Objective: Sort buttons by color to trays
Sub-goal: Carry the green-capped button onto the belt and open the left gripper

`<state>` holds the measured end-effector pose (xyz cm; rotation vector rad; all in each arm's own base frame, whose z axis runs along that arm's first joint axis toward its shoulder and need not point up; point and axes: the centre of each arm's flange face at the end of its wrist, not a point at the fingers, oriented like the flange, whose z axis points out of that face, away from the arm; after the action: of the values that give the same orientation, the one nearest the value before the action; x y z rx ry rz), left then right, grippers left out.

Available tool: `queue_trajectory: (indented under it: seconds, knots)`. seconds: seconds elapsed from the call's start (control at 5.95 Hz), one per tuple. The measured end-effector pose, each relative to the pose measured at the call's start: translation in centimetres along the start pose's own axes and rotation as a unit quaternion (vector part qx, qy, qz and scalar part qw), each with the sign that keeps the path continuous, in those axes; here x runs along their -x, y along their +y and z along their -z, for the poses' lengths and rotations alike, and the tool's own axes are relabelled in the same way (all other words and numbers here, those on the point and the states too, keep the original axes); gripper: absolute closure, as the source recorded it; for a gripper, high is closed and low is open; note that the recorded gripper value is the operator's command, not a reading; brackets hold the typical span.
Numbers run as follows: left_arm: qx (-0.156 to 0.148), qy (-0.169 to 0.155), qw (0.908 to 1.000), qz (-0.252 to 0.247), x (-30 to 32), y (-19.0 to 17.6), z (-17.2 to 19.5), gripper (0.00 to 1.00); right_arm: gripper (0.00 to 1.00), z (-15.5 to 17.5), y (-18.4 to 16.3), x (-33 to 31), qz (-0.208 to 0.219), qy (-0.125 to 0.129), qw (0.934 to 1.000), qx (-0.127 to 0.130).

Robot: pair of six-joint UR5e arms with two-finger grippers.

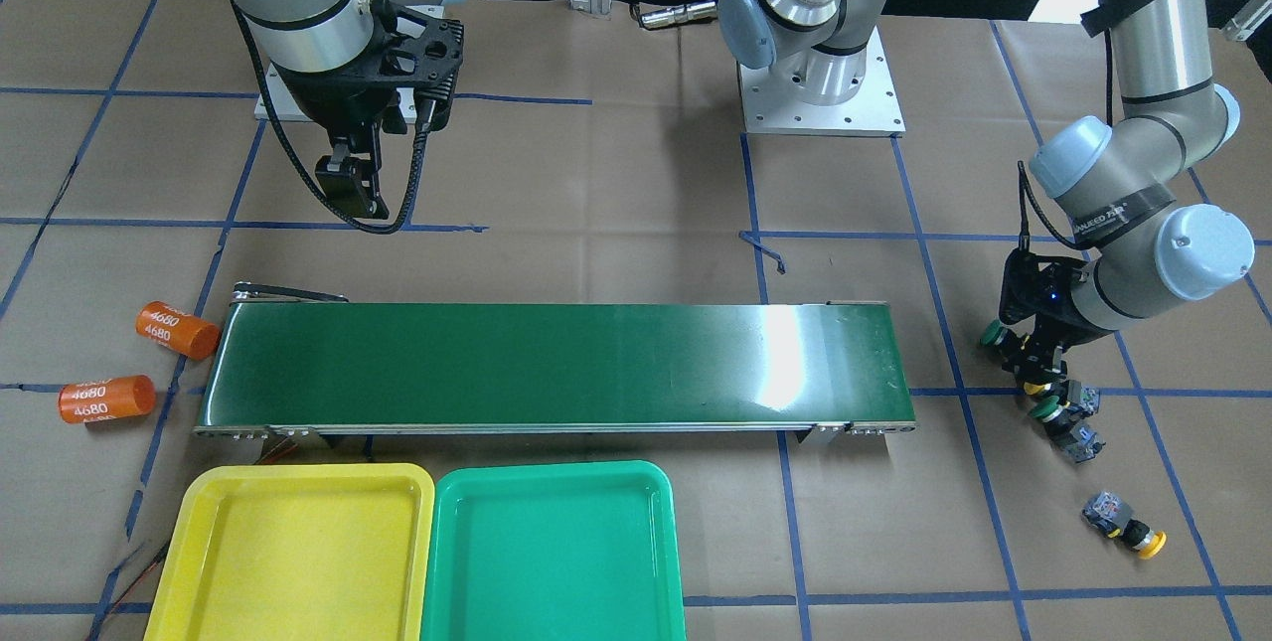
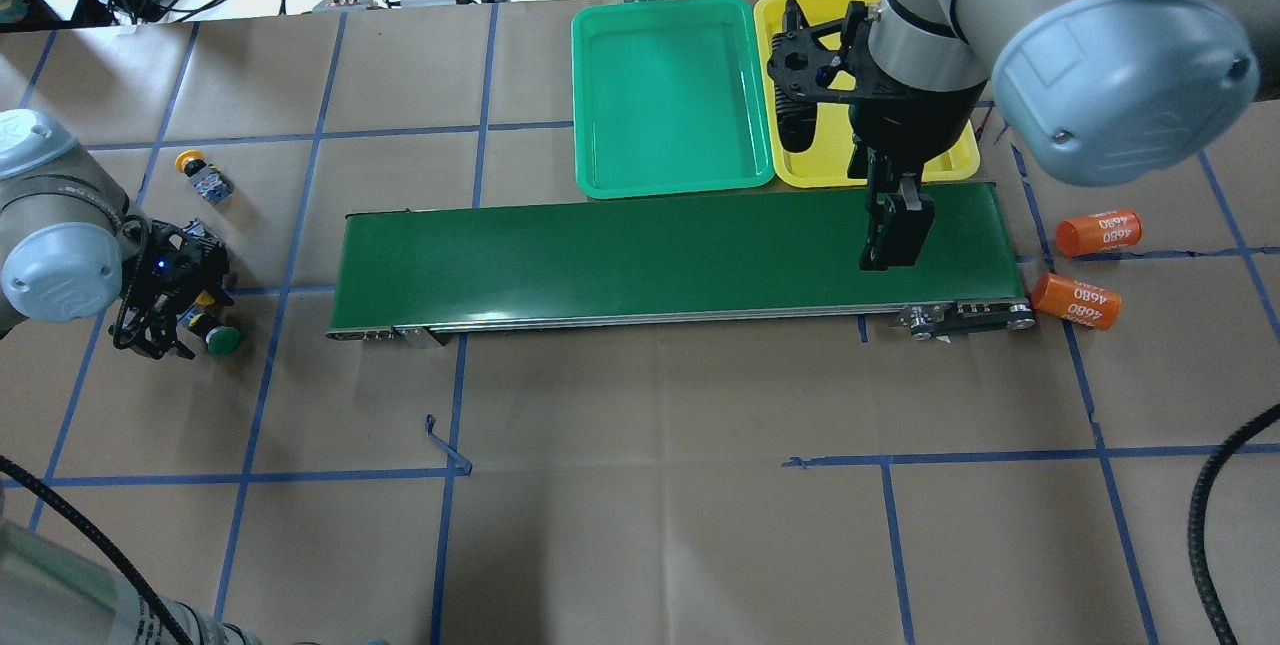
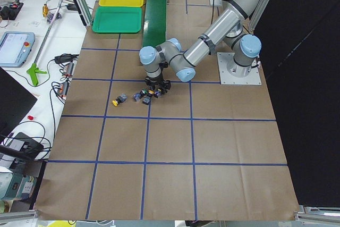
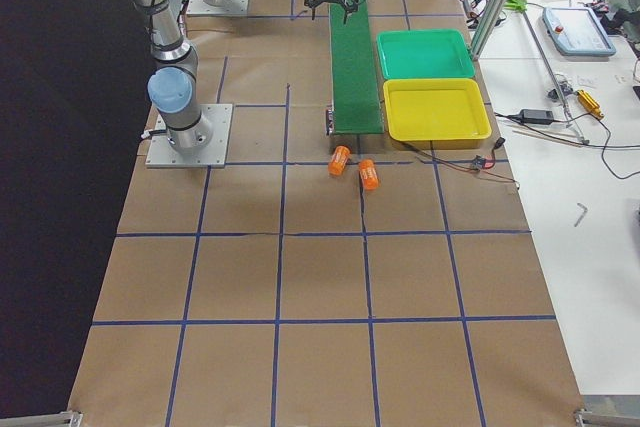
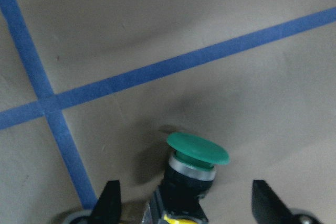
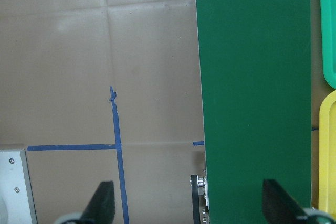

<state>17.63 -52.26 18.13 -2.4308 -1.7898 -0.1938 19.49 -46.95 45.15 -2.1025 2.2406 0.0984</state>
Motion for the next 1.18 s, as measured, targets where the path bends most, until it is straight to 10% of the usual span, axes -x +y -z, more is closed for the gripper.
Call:
queue_trajectory:
  seconds: [0.67, 1.18]
  knots:
    - [0.017, -0.018, 0.9976, 0.065, 0.0, -0.3, 3.0, 1.00, 0.00, 0.0, 0.0, 0.0, 0.000, 0.000, 1.0000, 0.000]
    - [0.002, -0.036, 0.9893, 0.142, 2.9, -8.0, 10.7, 1.00, 0.00, 0.0, 0.0, 0.0, 0.001, 0.000, 1.0000, 0.001]
